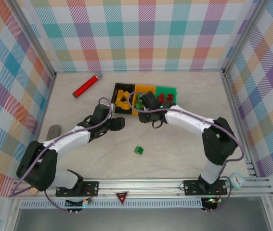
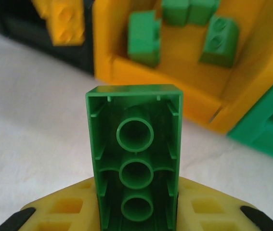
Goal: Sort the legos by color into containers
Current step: Place the lego in the container.
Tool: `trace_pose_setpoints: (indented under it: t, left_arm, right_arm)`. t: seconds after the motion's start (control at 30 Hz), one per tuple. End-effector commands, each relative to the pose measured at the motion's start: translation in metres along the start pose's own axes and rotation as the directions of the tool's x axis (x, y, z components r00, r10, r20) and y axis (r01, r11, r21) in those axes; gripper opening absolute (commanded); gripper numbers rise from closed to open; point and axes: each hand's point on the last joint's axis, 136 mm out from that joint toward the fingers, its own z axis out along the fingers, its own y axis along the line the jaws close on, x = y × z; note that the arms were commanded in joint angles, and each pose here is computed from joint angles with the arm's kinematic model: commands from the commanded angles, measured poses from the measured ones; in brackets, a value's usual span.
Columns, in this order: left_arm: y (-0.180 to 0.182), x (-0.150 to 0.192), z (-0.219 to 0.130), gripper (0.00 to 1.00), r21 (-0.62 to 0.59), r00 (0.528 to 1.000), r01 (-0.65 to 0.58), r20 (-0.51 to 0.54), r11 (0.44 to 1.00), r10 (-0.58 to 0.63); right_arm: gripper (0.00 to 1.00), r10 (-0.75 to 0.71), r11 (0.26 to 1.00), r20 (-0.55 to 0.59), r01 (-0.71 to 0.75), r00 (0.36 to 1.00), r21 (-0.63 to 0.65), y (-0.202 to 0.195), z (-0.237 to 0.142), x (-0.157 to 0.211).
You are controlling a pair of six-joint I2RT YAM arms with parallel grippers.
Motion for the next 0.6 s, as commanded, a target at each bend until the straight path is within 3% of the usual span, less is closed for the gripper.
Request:
trace_pose_setpoints:
  t: [0.0, 0.23, 0.3, 0.43, 0.57]
  left_arm:
    - [0.002, -0.006, 0.002, 0.72, -0.007, 1.000, -0.008, 0.010, 1.000, 0.009]
    - [0.001, -0.001, 0.011, 0.72, 0.005, 1.000, -0.005, -0.014, 1.000, 0.005]
    - [-0.001, -0.001, 0.011, 0.72, 0.015, 1.000, -0.003, -0.014, 1.000, 0.003]
    - [0.000, -0.003, 0.008, 0.72, 0.012, 1.000, -0.004, -0.003, 1.000, 0.004]
    - [-0.001, -0.003, 0.007, 0.72, 0.014, 1.000, -0.006, -0.003, 1.000, 0.006]
  right_arm:
    - [0.34, 0.034, 0.999, 0.031, -0.035, 0.999, 0.008, -0.008, 0.005, -0.028]
    - [0.37, 0.018, 1.000, 0.016, -0.018, 1.000, 0.012, -0.025, 0.030, -0.067]
    - [0.47, 0.007, 1.000, 0.015, -0.007, 1.000, 0.024, -0.027, 0.031, -0.074]
    - [0.56, 0.013, 0.999, 0.004, -0.013, 1.000, -0.044, -0.013, 0.028, -0.068]
    - [0.57, -0.017, 0.997, 0.003, 0.018, 1.000, -0.071, -0.002, 0.022, -0.048]
